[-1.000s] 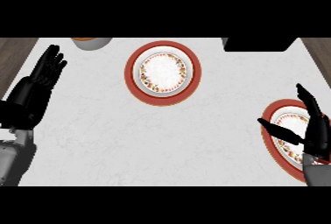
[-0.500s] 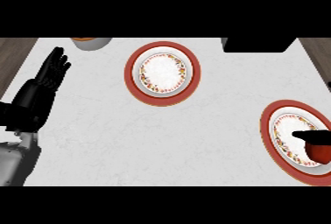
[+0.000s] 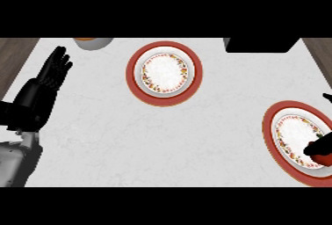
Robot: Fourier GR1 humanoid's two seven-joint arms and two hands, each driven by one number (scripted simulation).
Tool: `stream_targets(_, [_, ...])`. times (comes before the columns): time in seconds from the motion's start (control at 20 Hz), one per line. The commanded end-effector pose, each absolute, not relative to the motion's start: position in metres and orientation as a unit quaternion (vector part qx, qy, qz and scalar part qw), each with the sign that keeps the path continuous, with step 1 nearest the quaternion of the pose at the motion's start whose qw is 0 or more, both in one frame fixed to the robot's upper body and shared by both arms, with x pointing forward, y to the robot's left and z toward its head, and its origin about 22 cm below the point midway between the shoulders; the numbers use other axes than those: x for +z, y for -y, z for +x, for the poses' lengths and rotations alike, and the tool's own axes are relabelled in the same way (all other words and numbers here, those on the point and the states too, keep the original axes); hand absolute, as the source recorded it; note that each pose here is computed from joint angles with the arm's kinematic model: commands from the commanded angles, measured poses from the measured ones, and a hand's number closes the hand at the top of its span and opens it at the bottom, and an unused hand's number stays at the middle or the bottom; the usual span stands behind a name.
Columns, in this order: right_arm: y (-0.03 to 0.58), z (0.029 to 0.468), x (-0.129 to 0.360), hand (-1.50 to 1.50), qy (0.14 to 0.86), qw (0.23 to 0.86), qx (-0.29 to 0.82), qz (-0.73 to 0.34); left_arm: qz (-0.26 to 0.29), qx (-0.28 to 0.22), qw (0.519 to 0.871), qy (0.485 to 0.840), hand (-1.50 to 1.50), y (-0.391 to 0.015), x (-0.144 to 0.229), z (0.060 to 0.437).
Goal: Pick the bell pepper from the plate and place it in the plate
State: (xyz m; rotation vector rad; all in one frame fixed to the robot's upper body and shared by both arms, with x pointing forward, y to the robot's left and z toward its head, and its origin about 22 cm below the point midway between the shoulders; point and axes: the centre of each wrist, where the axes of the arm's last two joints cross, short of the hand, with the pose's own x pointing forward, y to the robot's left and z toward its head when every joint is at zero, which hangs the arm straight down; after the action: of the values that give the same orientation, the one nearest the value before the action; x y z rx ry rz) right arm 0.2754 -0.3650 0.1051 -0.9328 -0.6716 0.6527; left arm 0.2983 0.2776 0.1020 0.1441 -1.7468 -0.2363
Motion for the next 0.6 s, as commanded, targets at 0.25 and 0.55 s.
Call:
stream_targets(0.25, [0.366,0.269,0.1,-1.5,0.229,0.798,0.324,-0.454,0.07,-0.103,0.629,0.767,0.0,-0.286,0.112,0.303])
stream_targets(0.55, [0.381,0.275,0.067,-1.5,0.171,0.809,0.328,-0.458,0.073,-0.103,0.635,0.762,0.0,-0.268,0.094,0.279])
